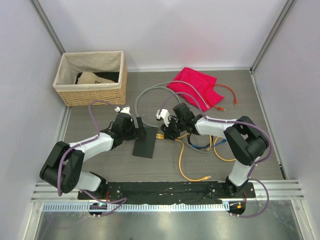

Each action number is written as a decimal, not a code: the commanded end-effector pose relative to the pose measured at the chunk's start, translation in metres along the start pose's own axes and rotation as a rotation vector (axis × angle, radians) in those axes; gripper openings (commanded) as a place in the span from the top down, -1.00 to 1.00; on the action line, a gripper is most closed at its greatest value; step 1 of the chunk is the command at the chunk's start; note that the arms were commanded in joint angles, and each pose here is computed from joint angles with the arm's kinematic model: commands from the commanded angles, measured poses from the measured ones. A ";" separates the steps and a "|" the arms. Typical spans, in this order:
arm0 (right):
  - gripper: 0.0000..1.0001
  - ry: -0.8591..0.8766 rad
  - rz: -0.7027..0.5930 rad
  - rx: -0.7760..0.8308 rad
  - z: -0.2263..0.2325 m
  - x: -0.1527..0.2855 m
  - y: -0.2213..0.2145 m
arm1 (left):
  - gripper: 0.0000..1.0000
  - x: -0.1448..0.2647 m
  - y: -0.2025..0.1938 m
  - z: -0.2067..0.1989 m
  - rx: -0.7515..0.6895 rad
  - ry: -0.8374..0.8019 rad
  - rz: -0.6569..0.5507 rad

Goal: Insert the plug into the switch port
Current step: Adjust the connector at the center of the board.

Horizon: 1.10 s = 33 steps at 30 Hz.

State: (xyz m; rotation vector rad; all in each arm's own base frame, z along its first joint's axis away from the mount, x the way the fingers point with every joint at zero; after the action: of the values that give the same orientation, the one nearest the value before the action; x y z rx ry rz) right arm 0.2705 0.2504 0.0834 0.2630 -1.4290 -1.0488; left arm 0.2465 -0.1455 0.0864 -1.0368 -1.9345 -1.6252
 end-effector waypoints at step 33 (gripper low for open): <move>0.45 -0.083 0.044 0.136 0.018 -0.018 0.001 | -0.64 -0.021 -0.028 -0.013 0.175 -0.115 0.186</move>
State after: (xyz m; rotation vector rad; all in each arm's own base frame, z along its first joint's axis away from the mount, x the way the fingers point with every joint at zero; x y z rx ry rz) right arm 0.2614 0.2694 0.0773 0.2765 -1.5176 -0.9614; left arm 0.2651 -0.1654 0.0865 -1.1037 -2.0869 -1.4578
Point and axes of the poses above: each gripper's point midway between its finger pads, its own x axis back along the fingers, its own z axis along the line the jaws close on, y = z × x, the point moved 7 cm from there along x, back along the fingers, and after that the axes turned 11 degrees about -x, right-handed, at the moved point
